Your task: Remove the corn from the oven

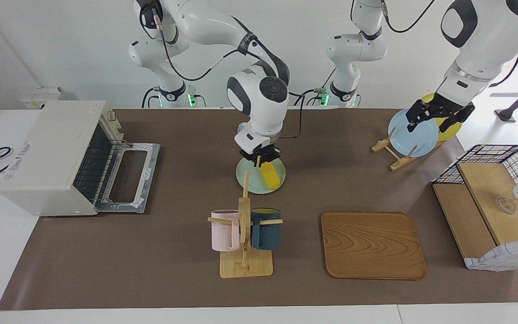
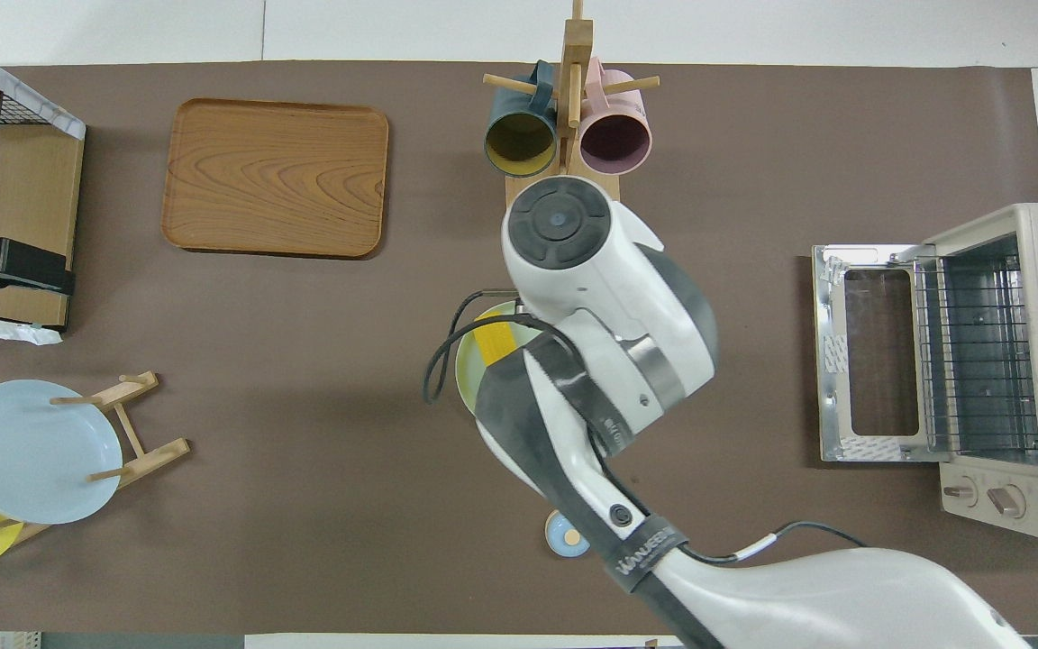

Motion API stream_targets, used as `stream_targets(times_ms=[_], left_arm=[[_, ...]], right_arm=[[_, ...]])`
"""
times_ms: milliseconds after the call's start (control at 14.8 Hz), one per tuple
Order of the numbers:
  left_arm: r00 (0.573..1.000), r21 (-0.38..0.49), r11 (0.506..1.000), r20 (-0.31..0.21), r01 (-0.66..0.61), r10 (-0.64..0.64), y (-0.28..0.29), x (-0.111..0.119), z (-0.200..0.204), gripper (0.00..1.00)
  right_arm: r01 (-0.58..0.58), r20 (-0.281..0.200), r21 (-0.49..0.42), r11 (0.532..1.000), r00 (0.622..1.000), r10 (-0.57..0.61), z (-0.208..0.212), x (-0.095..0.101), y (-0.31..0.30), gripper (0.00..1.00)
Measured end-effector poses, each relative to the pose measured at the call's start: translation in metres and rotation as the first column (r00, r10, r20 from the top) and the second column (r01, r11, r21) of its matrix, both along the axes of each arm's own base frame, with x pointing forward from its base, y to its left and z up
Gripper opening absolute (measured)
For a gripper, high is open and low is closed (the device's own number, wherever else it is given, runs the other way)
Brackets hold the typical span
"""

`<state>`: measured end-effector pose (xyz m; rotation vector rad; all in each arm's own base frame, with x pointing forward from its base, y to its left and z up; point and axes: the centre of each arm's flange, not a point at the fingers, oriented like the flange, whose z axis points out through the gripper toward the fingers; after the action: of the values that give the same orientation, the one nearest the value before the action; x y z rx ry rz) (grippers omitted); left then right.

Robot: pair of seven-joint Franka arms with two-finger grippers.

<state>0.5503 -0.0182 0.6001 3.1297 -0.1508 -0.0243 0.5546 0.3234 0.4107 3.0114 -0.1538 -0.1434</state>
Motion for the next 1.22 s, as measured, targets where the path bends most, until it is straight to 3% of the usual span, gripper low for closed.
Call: stream_targets(times_ms=[203, 473, 540, 945, 1215], left_arm=[[1.000, 0.001, 1.000, -0.003, -0.020, 0.020, -0.038, -0.003, -0.001, 1.00], [0.998, -0.020, 0.997, -0.006, -0.068, 0.068, -0.136, -0.020, -0.006, 1.00], [0.997, -0.033, 0.996, -0.006, -0.082, 0.082, -0.158, -0.026, -0.010, 1.00], [0.996, -0.101, 0.992, -0.053, -0.081, 0.076, -0.258, -0.059, -0.086, 1.00], [0.991, -0.101, 0.986, -0.045, -0.131, 0.127, -0.330, -0.083, -0.165, 1.00]], right_arm=[[-0.018, -0.073, -0.010, 1.000, 0.997, 0.017, -0.021, 0.003, -0.104, 0.12], [-0.067, -0.021, 0.056, 0.996, 0.997, 0.068, -0.088, 0.001, -0.256, 0.09], [-0.070, -0.021, 0.062, 0.996, 0.997, 0.071, -0.099, -0.003, -0.280, 0.02], [-0.099, -0.014, 0.060, 0.993, 0.995, 0.100, -0.114, -0.014, -0.286, 0.01], [-0.172, -0.020, -0.016, 0.985, 0.985, 0.171, -0.116, -0.014, -0.291, 0.01]])
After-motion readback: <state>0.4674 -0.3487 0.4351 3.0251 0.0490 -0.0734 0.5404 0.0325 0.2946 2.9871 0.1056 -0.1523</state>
